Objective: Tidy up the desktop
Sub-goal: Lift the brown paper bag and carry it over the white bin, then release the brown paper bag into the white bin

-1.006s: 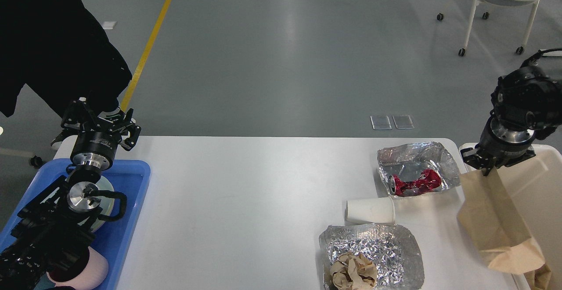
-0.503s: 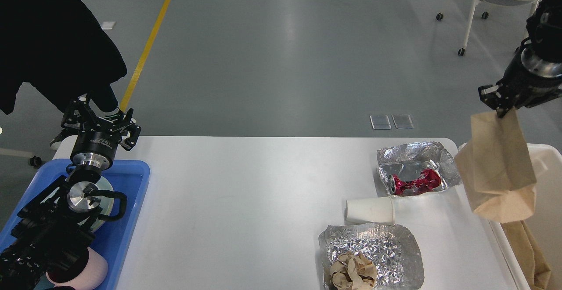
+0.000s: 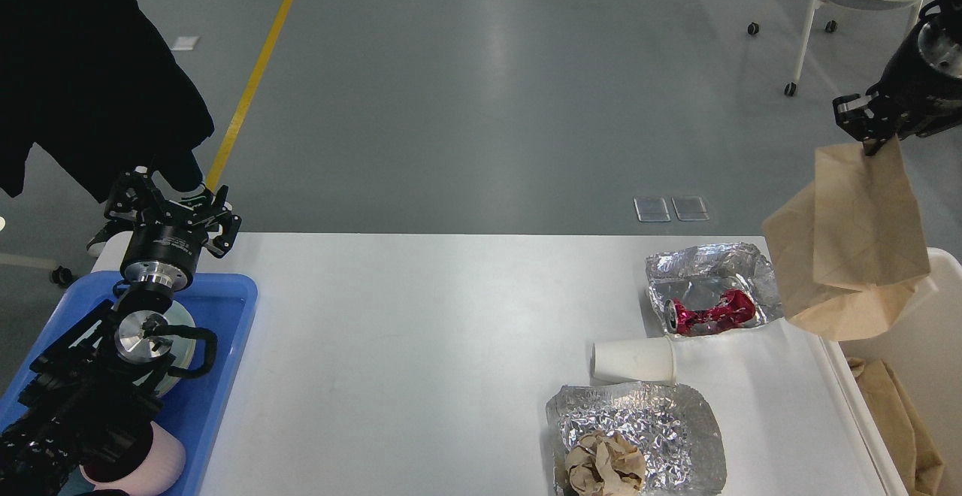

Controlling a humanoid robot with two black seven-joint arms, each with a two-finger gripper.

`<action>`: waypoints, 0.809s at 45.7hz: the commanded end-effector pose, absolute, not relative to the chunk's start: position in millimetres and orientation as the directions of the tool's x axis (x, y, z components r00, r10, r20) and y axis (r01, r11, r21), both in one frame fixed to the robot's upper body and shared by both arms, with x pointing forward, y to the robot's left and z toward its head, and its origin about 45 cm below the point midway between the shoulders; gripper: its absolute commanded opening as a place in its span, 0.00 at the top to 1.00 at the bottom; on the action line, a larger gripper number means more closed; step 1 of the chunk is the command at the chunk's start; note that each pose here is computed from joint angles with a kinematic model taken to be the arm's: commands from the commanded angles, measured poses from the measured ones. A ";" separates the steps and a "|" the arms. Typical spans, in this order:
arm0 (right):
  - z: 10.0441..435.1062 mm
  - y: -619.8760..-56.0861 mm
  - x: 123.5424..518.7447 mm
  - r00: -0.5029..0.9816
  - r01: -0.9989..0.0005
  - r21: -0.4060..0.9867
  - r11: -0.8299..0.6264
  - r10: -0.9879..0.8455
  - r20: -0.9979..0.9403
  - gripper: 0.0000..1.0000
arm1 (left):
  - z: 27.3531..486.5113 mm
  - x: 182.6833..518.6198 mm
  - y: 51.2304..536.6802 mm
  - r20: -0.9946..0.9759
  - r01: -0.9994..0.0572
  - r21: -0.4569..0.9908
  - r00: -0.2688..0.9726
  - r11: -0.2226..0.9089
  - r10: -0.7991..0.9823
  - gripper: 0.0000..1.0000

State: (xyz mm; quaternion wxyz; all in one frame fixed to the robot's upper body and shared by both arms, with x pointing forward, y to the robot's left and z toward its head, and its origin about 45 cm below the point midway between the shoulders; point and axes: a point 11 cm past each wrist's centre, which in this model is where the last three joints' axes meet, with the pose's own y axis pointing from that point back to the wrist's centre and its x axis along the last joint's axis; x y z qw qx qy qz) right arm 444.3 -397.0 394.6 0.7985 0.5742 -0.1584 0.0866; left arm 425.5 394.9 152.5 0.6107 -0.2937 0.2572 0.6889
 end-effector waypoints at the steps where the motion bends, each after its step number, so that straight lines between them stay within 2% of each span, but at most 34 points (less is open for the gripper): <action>1: 393.6 -423.8 448.0 0.915 -0.343 0.862 0.374 -0.074 0.396 1.00 | 152.5 425.5 394.9 -0.719 -0.993 -0.004 -0.082 -0.122 0.690 0.03; 6: 374.0 -457.8 451.1 0.879 -0.386 0.824 0.415 -0.105 0.464 1.00 | 152.5 425.5 394.9 -0.719 -0.993 -0.004 -0.082 -0.122 0.690 0.03; 9: 347.3 -480.6 447.2 0.866 -0.390 0.807 0.444 -0.120 0.485 1.00 | 152.5 425.5 394.9 -0.719 -0.993 -0.004 -0.082 -0.122 0.690 0.03; 18: 266.6 -517.6 422.5 0.854 -0.358 0.807 0.470 -0.184 0.486 1.00 | 152.5 425.5 394.9 -0.719 -0.993 -0.004 -0.082 -0.122 0.690 0.03; 25: 234.9 -530.4 406.6 0.857 -0.346 0.800 0.490 -0.182 0.483 1.00 | 152.5 425.5 394.9 -0.719 -0.993 -0.004 -0.082 -0.122 0.690 0.03; 27: 232.0 -533.6 405.3 0.850 -0.361 0.789 0.497 -0.173 0.498 0.80 | 152.5 425.5 394.9 -0.719 -0.993 -0.004 -0.082 -0.122 0.690 0.03; 30: 226.2 -538.6 403.2 0.837 -0.388 0.768 0.510 -0.153 0.525 0.56 | 152.5 425.5 394.9 -0.719 -0.993 -0.004 -0.082 -0.122 0.690 0.03; 34: 227.5 -541.6 408.3 0.799 -0.456 0.722 0.521 -0.118 0.590 0.03 | 152.5 425.5 394.9 -0.719 -0.993 -0.004 -0.082 -0.122 0.690 0.03; 37: 225.4 -542.0 409.3 0.782 -0.481 0.704 0.522 -0.107 0.614 0.00 | 152.5 425.5 394.9 -0.719 -0.993 -0.004 -0.082 -0.122 0.690 0.03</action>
